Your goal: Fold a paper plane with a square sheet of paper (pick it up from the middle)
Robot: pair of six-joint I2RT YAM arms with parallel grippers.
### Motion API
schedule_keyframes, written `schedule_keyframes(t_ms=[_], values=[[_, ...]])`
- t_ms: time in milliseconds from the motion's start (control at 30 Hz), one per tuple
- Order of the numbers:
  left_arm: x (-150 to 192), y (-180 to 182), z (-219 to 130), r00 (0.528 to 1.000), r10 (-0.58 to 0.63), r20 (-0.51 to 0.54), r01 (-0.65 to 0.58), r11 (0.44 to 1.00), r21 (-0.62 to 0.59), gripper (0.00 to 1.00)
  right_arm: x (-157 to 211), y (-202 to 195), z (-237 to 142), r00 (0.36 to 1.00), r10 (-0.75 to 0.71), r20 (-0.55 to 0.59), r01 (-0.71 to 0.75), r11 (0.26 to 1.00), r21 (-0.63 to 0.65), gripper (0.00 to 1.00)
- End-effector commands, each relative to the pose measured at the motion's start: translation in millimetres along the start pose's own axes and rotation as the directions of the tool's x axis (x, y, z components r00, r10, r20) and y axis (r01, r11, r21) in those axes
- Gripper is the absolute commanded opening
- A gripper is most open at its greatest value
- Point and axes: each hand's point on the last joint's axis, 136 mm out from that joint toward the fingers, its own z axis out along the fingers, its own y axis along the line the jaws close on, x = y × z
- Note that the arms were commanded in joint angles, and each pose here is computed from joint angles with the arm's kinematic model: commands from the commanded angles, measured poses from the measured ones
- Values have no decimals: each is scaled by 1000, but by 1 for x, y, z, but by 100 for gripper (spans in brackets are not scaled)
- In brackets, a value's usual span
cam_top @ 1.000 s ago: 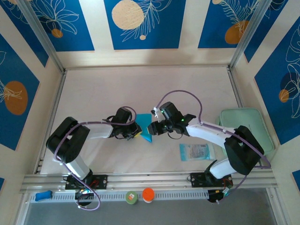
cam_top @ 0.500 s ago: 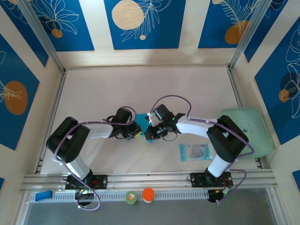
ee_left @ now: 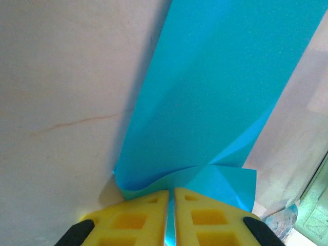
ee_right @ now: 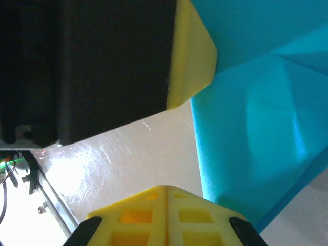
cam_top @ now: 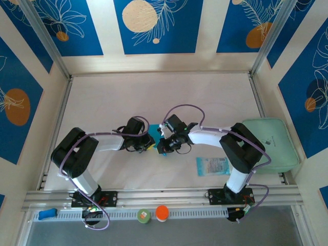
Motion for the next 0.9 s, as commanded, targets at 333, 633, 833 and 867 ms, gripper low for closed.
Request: schedule_keyframes(t_ms=[333,633,833,867], values=[[15,42,8,997,-67,-40,60,986,-156,15,5,-9,7,998,20,-56,-18,999,39,6],[14,42,8,997,-65,-39,58,986,-154,15,8,-13,11,996,26,-81,-22,999,46,6],[14,41,7,997,-66,-40,59,987,-152,15,11,-11,15,994,24,-106,-21,999,26,6],[15,41,7,997,-65,-41,58,987,-152,15,12,-9,15,993,23,-113,-22,1000,16,6]])
